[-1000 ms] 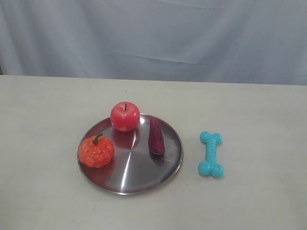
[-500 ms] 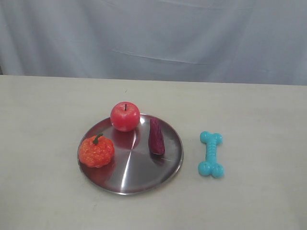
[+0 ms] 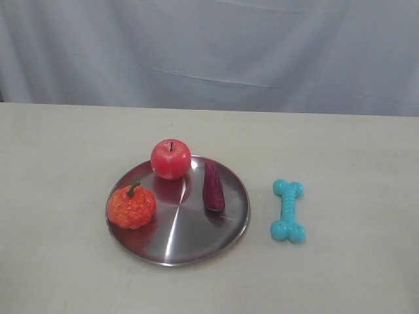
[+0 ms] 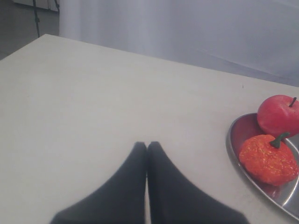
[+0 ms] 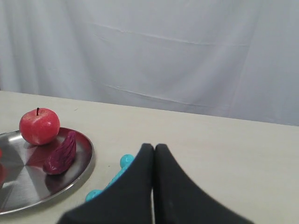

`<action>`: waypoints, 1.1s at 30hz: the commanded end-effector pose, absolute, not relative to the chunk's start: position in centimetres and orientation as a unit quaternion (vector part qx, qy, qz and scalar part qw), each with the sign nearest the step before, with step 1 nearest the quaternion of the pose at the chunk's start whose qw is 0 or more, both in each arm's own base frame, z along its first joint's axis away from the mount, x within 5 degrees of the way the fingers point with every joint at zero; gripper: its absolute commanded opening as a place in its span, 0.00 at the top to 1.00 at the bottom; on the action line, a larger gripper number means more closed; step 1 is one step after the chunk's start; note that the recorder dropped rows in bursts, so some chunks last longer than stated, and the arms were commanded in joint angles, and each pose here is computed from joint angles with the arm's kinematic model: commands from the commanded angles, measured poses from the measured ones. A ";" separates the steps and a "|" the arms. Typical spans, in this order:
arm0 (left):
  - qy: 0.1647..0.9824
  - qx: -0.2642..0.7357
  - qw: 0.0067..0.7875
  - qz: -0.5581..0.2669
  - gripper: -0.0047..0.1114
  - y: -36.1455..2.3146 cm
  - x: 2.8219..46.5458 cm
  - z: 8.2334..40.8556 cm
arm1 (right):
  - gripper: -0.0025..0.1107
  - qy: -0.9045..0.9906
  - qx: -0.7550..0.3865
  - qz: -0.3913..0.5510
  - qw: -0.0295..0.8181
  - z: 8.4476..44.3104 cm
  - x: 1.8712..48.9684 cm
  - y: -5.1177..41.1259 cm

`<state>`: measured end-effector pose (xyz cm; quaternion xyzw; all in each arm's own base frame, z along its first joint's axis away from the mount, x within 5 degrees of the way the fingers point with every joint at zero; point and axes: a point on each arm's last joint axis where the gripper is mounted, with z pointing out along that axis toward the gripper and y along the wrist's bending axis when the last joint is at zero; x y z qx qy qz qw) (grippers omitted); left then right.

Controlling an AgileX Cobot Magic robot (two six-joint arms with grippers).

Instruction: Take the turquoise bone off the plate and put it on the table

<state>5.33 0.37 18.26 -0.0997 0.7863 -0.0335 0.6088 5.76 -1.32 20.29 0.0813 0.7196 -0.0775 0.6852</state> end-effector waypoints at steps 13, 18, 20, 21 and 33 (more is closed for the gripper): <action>0.785 -0.100 0.611 -0.030 0.96 0.4 5.3 18.2 | 0.98 0.729 0.081 -0.082 0.675 19.9 5.7 -1.3; 0.785 -0.100 0.611 -0.030 0.96 0.4 5.3 18.2 | 0.98 0.729 0.081 -0.082 0.675 19.9 5.7 -1.3; 0.785 -0.100 0.611 -0.030 0.96 0.4 5.3 18.2 | 0.98 0.729 0.081 -0.082 0.675 19.9 5.7 -1.3; 0.785 -0.100 0.611 -0.030 0.96 0.4 5.3 18.2 | 0.98 0.729 0.081 -0.082 0.675 19.9 5.7 -1.3; 0.785 -0.100 0.611 -0.030 0.96 0.4 5.3 18.2 | 0.98 0.729 0.081 -0.082 0.675 19.9 5.7 -1.3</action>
